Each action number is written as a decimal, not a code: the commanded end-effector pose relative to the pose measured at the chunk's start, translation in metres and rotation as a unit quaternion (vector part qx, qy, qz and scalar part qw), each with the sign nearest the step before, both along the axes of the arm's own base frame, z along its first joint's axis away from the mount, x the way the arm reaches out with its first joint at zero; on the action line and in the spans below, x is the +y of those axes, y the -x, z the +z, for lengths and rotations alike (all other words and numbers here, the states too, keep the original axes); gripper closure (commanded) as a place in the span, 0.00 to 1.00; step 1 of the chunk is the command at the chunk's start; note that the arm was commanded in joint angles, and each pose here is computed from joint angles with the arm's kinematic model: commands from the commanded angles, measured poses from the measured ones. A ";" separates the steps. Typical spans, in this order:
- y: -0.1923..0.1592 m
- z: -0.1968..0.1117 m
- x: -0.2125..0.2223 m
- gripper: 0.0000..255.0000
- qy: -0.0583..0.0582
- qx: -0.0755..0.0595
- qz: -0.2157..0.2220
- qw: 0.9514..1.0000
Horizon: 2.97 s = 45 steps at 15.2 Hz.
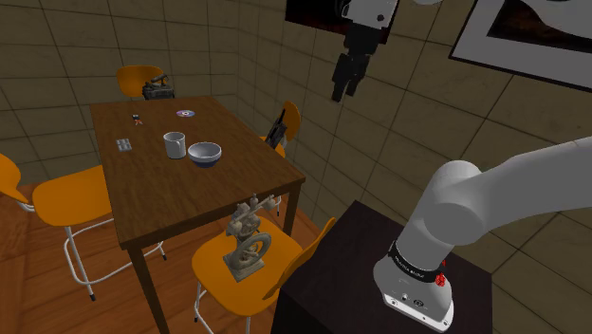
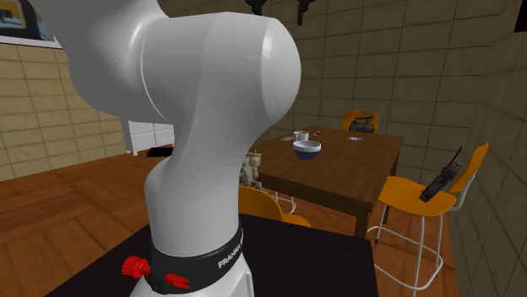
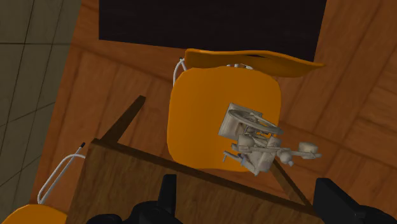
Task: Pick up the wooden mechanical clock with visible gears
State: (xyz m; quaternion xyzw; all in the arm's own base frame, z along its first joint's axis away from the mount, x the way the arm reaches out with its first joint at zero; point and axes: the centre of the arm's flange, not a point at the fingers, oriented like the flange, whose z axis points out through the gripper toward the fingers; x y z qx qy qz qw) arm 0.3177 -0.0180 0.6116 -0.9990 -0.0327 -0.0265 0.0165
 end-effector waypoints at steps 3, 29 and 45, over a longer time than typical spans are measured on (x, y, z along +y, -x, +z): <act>-0.010 -0.021 0.014 0.00 0.004 0.002 -0.009 1.000; -0.147 -0.310 0.163 0.00 0.050 0.032 -0.126 0.990; -0.177 -0.409 0.186 1.00 0.059 0.038 -0.149 0.986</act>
